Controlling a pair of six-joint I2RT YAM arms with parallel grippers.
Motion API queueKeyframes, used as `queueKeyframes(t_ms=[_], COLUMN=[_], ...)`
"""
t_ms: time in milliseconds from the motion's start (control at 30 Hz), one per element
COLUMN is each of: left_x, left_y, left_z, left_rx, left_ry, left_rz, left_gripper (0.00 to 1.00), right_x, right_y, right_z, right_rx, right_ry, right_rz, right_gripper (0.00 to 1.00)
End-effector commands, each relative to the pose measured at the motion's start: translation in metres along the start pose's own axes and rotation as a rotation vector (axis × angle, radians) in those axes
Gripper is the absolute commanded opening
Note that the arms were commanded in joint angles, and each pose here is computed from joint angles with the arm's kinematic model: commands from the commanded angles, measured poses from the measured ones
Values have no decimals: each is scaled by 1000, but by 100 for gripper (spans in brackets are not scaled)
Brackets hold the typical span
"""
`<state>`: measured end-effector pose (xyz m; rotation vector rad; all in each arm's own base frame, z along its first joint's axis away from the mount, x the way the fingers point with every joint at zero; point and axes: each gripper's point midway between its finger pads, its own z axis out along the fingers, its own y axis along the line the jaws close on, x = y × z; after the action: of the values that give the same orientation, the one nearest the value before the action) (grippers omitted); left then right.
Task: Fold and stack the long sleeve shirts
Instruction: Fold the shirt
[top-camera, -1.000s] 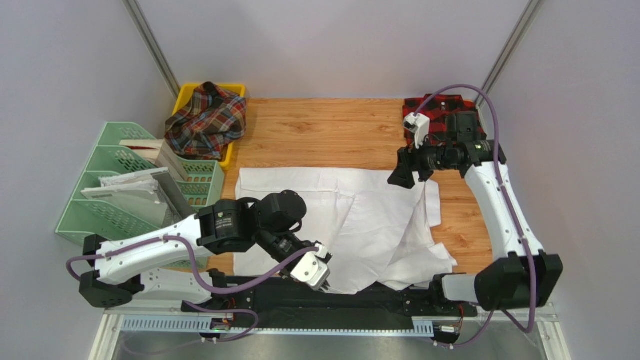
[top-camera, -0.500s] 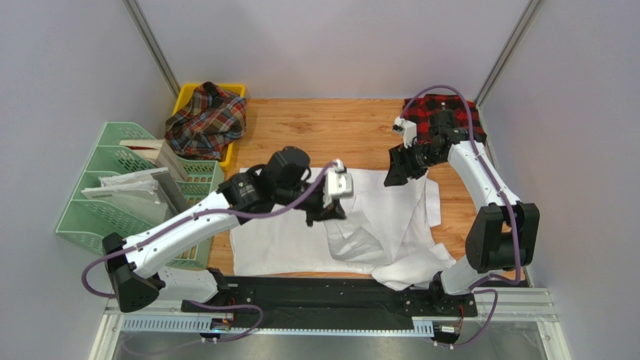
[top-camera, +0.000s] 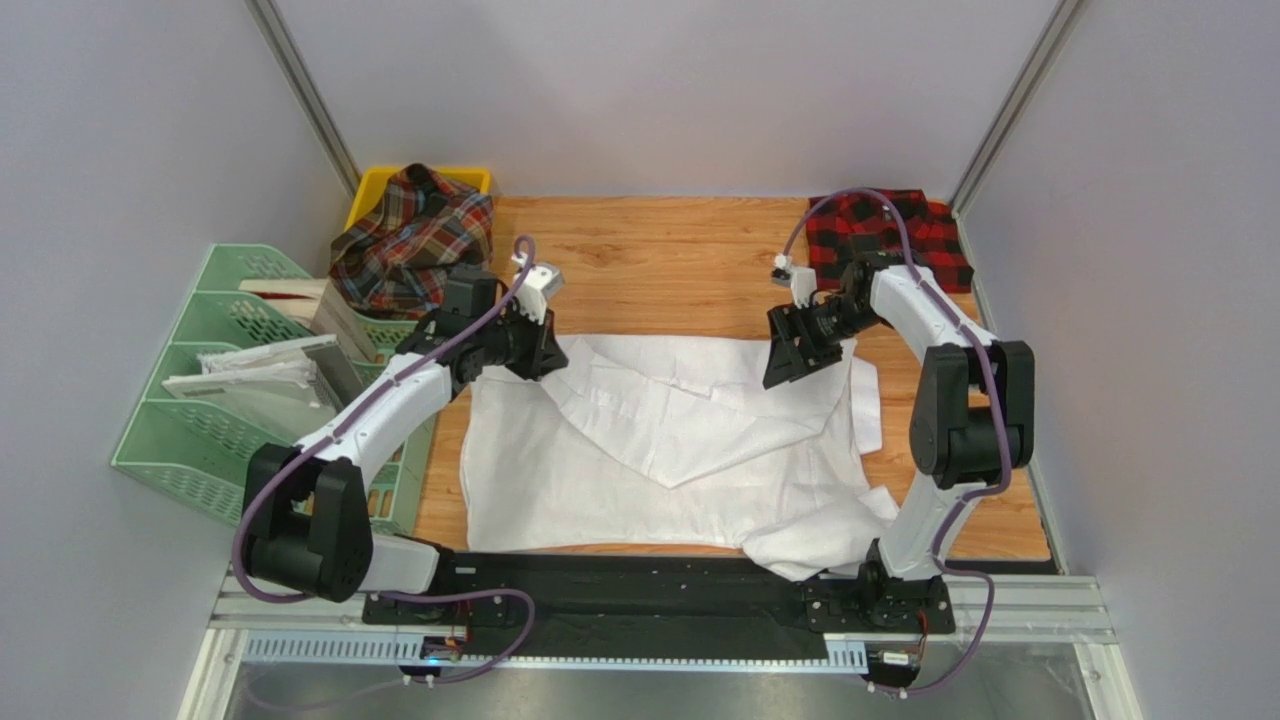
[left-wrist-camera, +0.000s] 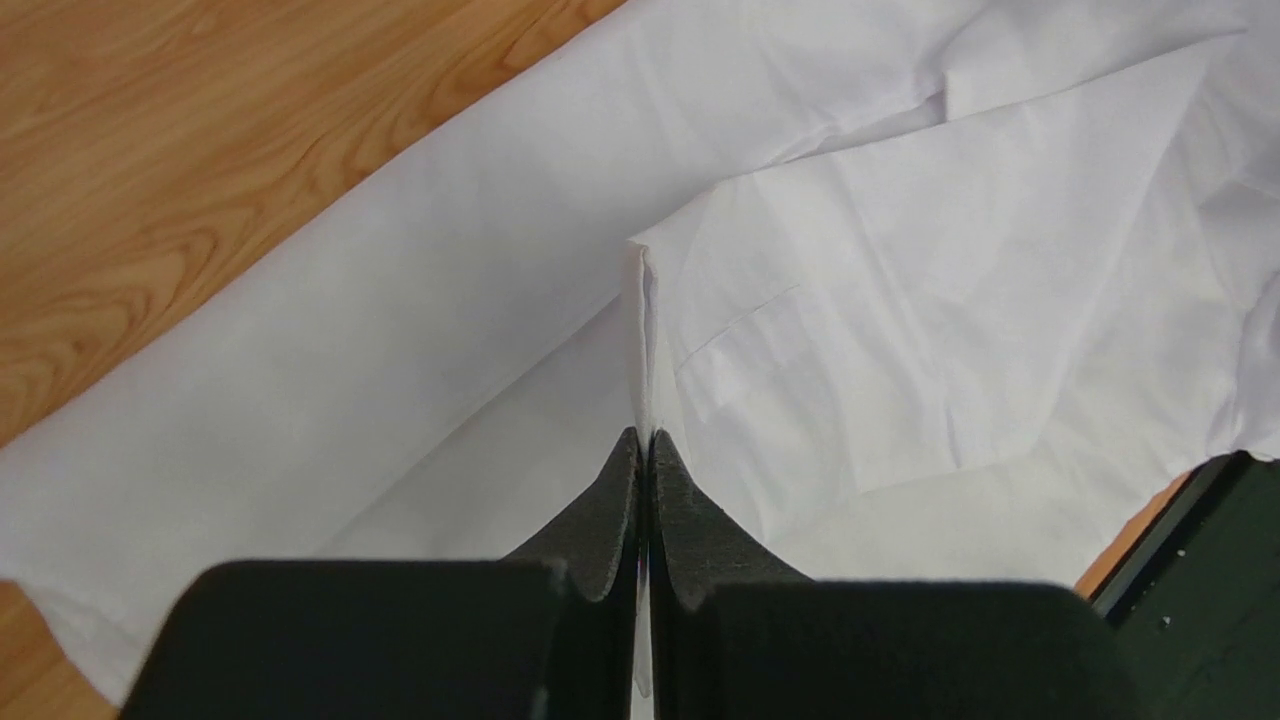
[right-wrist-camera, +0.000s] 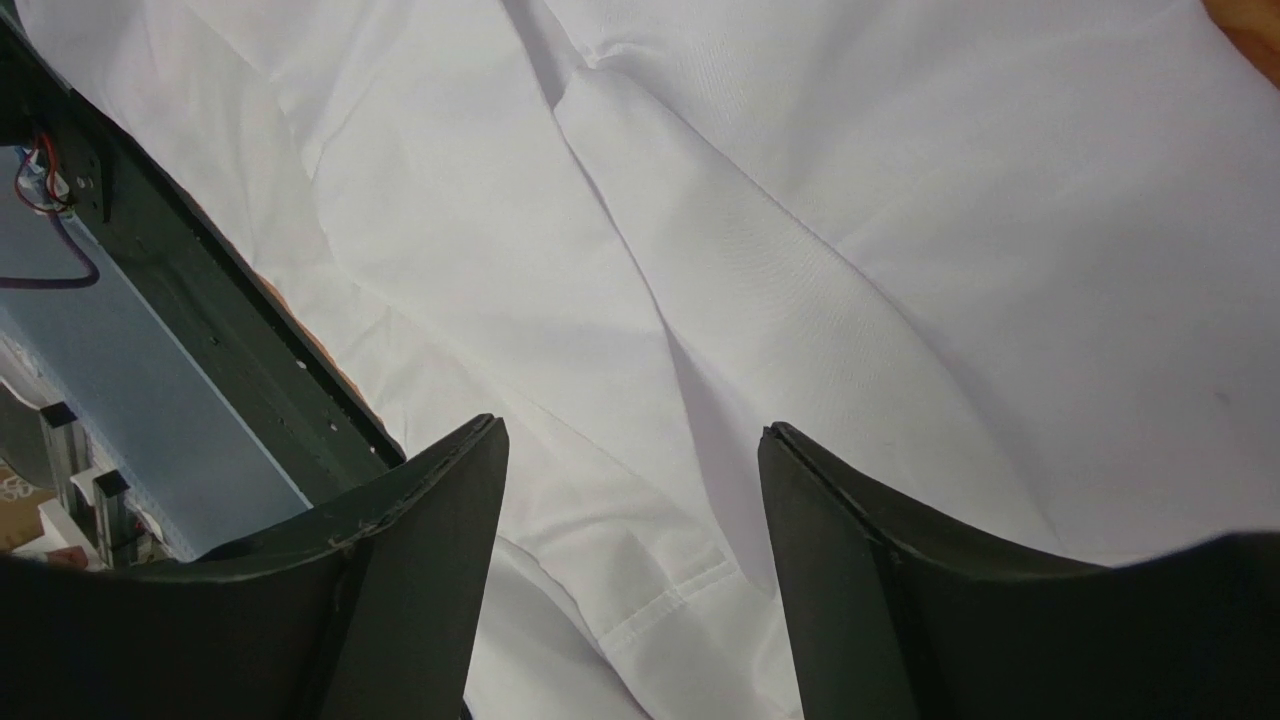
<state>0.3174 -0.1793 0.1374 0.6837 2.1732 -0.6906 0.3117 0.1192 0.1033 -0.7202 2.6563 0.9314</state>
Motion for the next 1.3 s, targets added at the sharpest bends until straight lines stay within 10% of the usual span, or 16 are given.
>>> queueKeyframes(t_ms=[0,433,1133,1233,1267], left_x=[-13,-2,66,76,77], left_y=[22,74,105,110,109], left_z=[-6,-29,-35,-35,-37], left_rx=[-47,-142,-382,-412,-415], left_ry=[-111,-208,118,147,153], left_rz=[-17,-168,-439,-451,-456], left_gripper=[0,0,0,9,31], right_x=[-1,9,-16,-14,-14], right_y=[-12,-40,-45,-46,-44], right_z=[6,16,-20,-22,-25], right_rx=[10,96,177,194,198], right_ry=[19,74,26,33,33], right_rz=[3,36,-9,-20,-30], right_gripper=[67,64,64,63,63])
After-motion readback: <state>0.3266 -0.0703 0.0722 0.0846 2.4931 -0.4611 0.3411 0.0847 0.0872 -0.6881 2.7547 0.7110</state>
